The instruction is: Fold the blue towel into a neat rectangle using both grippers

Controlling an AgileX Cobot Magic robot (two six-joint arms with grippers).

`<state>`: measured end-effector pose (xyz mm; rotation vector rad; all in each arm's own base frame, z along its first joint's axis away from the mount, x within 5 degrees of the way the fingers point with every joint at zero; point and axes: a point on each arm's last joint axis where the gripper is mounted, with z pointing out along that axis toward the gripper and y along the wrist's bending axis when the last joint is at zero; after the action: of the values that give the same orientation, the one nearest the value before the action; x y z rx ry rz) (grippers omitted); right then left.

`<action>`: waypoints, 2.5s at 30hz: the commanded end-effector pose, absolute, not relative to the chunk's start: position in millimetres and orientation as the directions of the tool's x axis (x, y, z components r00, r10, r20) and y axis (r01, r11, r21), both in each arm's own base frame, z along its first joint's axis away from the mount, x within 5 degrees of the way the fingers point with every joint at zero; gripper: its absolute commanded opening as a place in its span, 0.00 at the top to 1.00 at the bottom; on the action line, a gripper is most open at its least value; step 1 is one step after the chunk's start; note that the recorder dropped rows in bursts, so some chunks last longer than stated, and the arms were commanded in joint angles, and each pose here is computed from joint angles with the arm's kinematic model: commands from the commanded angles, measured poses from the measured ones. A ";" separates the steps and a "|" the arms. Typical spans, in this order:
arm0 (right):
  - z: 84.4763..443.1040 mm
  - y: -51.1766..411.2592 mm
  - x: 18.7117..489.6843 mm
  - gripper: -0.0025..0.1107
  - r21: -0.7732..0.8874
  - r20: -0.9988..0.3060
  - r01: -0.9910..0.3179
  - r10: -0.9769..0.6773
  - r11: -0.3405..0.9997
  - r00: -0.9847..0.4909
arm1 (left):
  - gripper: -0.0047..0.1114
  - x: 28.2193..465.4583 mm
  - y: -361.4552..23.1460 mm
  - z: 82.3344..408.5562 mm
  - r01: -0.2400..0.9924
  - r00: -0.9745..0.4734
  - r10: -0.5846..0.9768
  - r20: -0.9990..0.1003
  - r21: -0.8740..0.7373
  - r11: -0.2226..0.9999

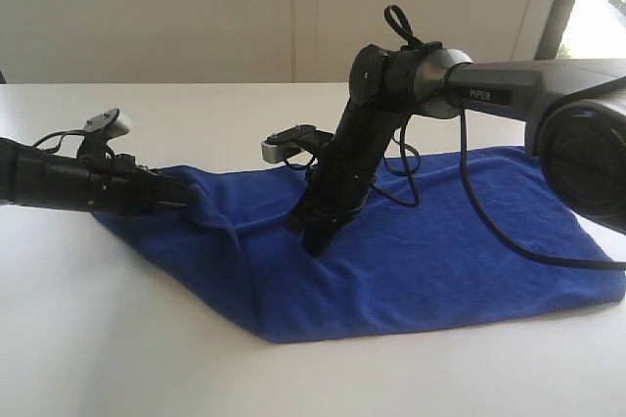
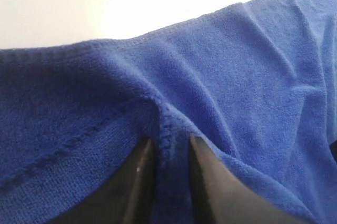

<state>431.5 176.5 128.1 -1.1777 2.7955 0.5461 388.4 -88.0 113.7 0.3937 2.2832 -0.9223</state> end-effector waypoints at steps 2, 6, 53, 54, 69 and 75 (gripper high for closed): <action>116.9 174.0 431.2 0.98 0.277 -0.159 -0.714 -0.703 0.643 -0.694 | 0.83 388.6 -90.3 115.9 0.490 -0.752 0.030 -0.659 -0.527 0.694; 116.9 174.0 431.2 0.98 0.277 -0.159 -0.714 -0.703 0.643 -0.694 | 0.96 385.1 -89.1 127.5 0.530 -0.735 0.088 -0.673 -0.489 0.693; 117.9 175.4 440.3 0.60 0.219 -0.236 -0.717 -0.677 0.662 -0.697 | 0.57 262.9 -27.6 177.8 0.387 -0.909 0.409 0.086 -0.196 0.901; 120.9 175.4 440.3 0.55 0.216 -0.242 -0.719 -0.677 0.661 -0.695 | 0.49 262.5 -27.6 177.9 0.385 -0.909 0.407 0.091 -0.198 0.902; 199.8 75.9 466.4 0.98 -0.179 -0.294 -0.565 -0.591 0.806 -0.751 | 0.96 337.6 -51.8 198.8 0.375 -0.843 0.254 -0.475 -0.179 0.910; 160.2 -59.6 487.1 0.98 0.002 -0.369 -0.251 -0.233 0.968 -0.900 | 0.96 382.2 -54.5 162.5 0.370 -0.858 0.260 -0.442 -0.184 0.911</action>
<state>485.8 -30.1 174.3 -0.4322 2.7219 0.0095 372.4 -51.3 164.3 0.4525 2.6685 -0.3505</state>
